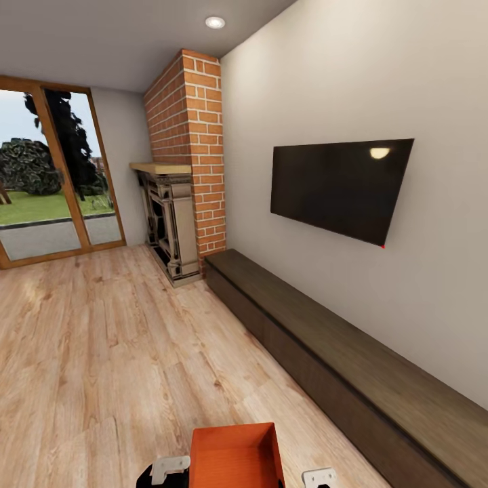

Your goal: Move the two storage containers from the living room to the garage. In the garage, place one container on the floor and stack the other container on top of it (either order is fine).

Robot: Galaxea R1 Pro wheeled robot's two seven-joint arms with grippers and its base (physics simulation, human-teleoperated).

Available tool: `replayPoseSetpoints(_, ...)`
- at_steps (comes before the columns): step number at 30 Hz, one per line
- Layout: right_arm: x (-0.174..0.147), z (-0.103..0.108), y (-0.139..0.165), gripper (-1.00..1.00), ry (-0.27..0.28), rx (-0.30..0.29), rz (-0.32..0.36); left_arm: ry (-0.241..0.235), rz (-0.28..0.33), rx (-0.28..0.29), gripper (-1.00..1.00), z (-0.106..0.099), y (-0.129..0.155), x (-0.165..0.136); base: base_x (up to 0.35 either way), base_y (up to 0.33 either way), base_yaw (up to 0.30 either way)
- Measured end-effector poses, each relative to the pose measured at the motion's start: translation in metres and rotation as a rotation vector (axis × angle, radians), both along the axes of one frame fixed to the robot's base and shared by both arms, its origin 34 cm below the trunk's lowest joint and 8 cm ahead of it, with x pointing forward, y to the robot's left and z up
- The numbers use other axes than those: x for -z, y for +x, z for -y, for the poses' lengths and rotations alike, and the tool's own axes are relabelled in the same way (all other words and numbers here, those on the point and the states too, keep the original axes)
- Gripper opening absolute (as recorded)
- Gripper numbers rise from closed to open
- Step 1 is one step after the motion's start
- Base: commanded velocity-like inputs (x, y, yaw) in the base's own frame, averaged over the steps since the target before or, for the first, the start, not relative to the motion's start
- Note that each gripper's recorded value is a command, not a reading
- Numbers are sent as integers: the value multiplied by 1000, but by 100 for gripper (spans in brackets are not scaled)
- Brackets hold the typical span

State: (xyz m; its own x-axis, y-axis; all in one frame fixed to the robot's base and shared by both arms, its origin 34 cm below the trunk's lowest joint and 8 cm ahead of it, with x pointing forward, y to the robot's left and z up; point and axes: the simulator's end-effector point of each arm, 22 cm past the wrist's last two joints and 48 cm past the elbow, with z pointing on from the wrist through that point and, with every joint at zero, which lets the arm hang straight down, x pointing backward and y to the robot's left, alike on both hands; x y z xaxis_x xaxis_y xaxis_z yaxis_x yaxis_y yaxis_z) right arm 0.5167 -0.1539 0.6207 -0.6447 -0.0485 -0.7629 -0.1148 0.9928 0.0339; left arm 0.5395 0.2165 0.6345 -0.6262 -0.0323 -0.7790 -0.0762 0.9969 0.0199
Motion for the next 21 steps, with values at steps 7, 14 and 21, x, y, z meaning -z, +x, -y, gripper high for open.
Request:
replayPoseSetpoints(7,-4,4,6,100,-3,15,13,2,-1,0,100,-1,0,0,0,0,0)
replayPoseSetpoints(14,-7,5,11,100,-2,23,24,4,-1,-2,100,-3,0,0,0,0,0)
replayPoseSetpoints(21,-7,5,12,100,-2,25,25,3,-1,0,100,-3,0,0,0,22,0)
